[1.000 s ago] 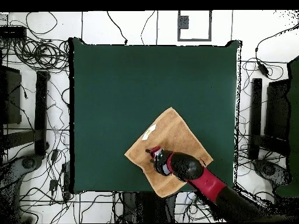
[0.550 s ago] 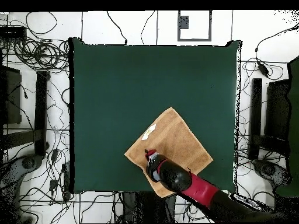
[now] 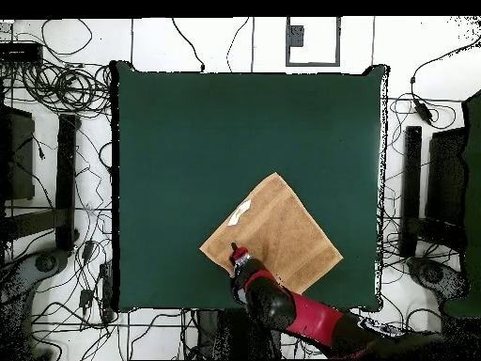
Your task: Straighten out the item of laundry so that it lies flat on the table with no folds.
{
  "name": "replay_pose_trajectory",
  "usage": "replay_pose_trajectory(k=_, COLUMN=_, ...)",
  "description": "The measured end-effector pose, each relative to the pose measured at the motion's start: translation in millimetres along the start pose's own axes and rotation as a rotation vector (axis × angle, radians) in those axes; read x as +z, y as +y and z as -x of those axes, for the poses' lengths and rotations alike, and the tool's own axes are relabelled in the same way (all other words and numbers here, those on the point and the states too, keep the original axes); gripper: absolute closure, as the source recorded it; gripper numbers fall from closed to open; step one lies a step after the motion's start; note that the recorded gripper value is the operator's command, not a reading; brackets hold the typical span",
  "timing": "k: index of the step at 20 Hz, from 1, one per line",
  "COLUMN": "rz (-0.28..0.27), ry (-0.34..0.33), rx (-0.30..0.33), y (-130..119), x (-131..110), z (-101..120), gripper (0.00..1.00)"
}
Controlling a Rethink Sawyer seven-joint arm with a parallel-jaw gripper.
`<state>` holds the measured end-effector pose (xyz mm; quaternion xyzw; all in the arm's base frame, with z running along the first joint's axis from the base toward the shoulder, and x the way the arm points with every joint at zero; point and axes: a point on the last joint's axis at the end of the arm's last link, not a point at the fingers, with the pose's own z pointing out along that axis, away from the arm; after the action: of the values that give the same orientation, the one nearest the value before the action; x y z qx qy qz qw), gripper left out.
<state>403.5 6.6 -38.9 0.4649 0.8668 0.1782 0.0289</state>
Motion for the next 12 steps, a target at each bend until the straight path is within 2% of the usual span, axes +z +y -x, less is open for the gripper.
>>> replay_pose_trajectory(k=5, rz=0.076, ry=-0.014, rx=-0.019, y=-10, x=-2, z=-3, gripper=0.00)
replay_pose_trajectory(k=8, rz=0.130, ry=-0.008, rx=-0.004, y=-17, x=-3, z=-2, gripper=0.00)
replay_pose_trajectory(k=12, rz=0.162, ry=0.002, rx=0.020, y=-20, x=-3, z=0, gripper=0.00)
